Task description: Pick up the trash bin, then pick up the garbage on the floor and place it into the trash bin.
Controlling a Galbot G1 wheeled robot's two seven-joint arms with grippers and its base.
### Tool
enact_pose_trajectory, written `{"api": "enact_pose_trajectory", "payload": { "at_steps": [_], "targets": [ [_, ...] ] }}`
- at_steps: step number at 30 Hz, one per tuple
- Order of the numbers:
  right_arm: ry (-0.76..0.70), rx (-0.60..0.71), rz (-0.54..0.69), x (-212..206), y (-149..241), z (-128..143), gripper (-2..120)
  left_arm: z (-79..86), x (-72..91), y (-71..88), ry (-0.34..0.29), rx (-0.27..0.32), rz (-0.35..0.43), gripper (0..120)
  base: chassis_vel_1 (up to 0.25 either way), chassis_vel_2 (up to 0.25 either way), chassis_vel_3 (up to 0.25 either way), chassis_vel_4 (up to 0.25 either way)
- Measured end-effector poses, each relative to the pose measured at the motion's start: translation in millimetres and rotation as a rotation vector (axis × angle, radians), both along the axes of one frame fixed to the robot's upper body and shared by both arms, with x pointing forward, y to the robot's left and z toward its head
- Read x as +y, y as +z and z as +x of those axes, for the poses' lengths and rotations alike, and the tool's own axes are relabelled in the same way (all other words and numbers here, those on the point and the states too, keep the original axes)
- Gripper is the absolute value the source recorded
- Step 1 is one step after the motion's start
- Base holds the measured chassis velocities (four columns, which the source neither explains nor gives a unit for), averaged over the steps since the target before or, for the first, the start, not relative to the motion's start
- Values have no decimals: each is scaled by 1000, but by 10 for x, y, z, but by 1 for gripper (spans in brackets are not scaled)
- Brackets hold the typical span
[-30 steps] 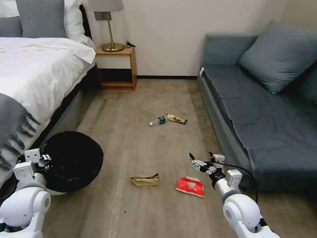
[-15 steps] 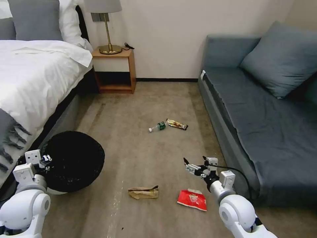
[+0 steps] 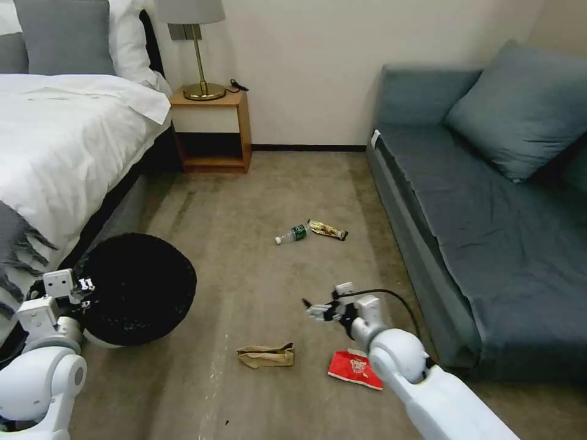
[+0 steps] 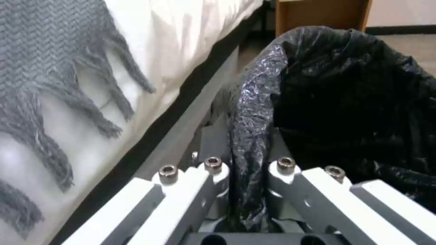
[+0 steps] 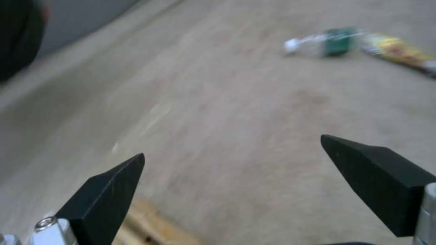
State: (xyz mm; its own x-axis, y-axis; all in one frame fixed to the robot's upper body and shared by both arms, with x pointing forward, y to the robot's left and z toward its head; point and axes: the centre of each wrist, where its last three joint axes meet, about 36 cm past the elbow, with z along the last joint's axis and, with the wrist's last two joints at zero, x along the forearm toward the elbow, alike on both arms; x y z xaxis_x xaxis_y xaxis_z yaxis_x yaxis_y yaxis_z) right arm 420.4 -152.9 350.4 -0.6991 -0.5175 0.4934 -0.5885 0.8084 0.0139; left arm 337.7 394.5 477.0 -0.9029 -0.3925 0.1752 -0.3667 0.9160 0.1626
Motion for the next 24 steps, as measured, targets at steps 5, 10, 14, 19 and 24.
{"api": "enact_pose_trajectory", "payload": {
  "at_steps": [5,10,14,19,24],
  "targets": [
    [167,25,-46,283,-270,77,100,2,-18,-14,5,3,12,4,0,0,0,0],
    [343,43,-80,651,-432,197,100,3,-99,21,11,-2,-2,4,0,0,0,0],
    [397,55,-101,853,-507,264,100,-15,-137,24,11,-1,-3,4,0,0,0,0],
    [454,77,-155,1020,-707,269,100,-74,-207,22,13,1,-22,4,0,0,0,0],
    [463,105,-207,1033,-953,237,100,-131,-287,46,7,-5,-39,4,0,0,0,0]
  ]
}}
